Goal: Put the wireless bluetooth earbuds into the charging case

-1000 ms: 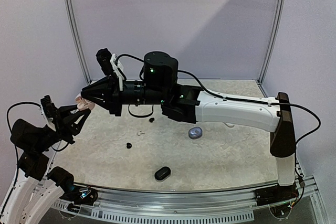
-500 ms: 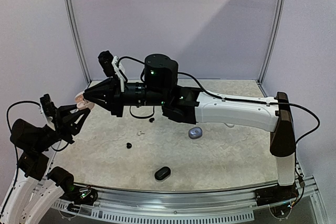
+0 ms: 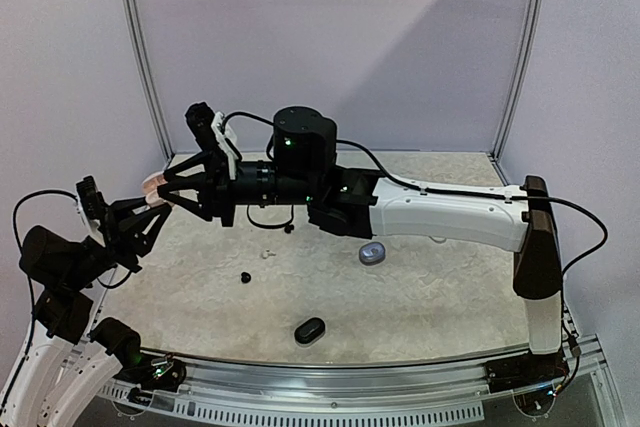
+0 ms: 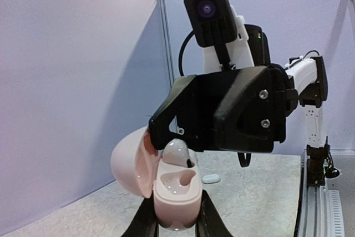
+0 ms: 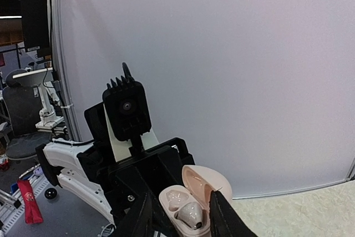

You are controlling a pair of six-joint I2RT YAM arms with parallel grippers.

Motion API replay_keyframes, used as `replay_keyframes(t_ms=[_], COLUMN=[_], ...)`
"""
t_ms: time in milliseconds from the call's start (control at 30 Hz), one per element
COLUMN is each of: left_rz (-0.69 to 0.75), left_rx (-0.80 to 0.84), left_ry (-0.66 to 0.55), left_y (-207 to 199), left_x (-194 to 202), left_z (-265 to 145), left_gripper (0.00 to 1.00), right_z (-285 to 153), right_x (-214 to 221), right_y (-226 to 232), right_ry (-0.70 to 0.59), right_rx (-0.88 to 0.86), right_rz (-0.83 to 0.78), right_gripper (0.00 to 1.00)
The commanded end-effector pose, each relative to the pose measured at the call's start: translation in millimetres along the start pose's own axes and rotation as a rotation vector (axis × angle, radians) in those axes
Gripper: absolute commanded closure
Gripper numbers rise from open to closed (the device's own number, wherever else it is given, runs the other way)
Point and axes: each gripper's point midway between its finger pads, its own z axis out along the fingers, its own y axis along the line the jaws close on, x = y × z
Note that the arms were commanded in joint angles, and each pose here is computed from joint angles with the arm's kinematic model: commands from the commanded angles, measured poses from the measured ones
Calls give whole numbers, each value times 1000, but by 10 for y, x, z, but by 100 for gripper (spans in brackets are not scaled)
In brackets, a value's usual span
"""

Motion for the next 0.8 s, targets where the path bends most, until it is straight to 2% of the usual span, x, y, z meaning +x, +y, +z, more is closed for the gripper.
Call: replay_keyframes(t_ms=[0, 100, 200, 333, 433, 500, 633, 667, 767], left_rz=[-46, -132, -214, -245, -234, -217, -186, -183, -182], left_rx=[-36, -126, -267, -408, -477, -498, -512, -513, -504], left_ry=[-12, 19, 66, 118, 143, 150, 163, 165, 170], left_y=[55, 214, 446, 663, 765, 799, 823, 824, 809], left_x=[-46, 108, 314, 510, 605, 627, 672, 684, 709], left_z=[-3, -20, -73, -170, -234, -254, -276, -280, -279], left_gripper=[100, 100, 100, 100, 100, 100, 100, 100, 100], right_z=[-57, -228, -430, -751, -1037, -1146, -1049, -1031, -1006], right_x=[117, -249, -598, -560, -134, 206, 916, 1225, 1690], right_y=[-215, -378, -610, -1137, -1612, -1817, -1903, -1949, -1986], right_ry=[49, 19, 18, 85, 186, 264, 470, 546, 682], right_rx=[71, 151, 276, 514, 705, 772, 646, 616, 543], right_rz=[6, -16, -12, 78, 188, 230, 255, 257, 250], right_gripper=[63, 62, 53, 53, 53, 53, 50, 50, 48])
